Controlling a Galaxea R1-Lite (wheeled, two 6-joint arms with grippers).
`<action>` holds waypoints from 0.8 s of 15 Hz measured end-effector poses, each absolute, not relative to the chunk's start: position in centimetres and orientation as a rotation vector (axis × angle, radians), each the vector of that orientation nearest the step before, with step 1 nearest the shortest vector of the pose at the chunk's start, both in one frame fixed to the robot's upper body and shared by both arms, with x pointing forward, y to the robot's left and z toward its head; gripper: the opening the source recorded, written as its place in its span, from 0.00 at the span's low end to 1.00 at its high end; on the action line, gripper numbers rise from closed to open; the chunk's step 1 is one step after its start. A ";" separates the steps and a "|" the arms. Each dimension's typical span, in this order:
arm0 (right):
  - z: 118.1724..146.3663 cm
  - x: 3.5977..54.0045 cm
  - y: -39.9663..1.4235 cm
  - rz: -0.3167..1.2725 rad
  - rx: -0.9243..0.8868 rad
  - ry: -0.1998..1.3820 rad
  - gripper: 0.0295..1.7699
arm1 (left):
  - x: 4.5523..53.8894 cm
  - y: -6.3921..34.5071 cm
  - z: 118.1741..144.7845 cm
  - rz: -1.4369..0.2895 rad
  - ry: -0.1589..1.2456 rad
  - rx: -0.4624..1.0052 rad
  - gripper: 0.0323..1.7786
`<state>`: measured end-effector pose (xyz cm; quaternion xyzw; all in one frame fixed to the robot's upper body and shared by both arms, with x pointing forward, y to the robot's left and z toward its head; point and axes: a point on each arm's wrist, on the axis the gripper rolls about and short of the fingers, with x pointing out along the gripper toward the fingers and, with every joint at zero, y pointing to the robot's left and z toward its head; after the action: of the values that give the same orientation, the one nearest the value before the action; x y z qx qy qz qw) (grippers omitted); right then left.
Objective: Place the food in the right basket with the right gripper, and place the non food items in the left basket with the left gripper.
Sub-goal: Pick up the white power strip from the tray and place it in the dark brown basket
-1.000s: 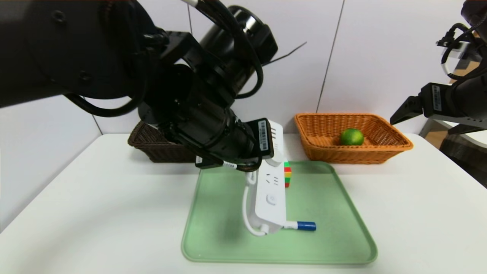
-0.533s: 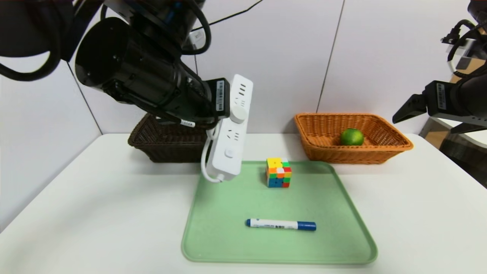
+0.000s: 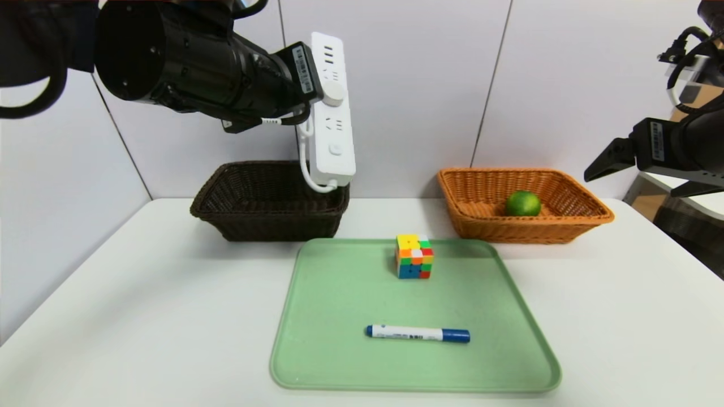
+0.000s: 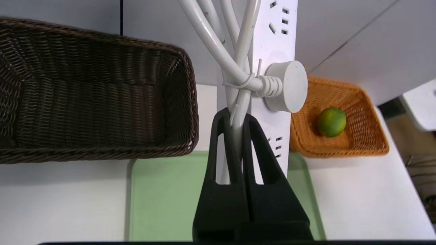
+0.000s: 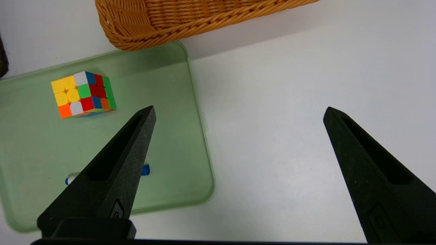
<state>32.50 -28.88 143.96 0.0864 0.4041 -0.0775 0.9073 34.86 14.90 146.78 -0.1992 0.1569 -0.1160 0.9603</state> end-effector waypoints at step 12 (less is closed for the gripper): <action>143.7 32.8 -28.6 -0.157 0.171 0.841 0.96 | 37.3 18.9 143.1 0.034 0.299 -0.908 0.01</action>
<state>32.80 -28.61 143.72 0.0829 0.4074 -0.0762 0.9063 37.26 18.89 143.08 -0.4370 0.1440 0.0162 0.8877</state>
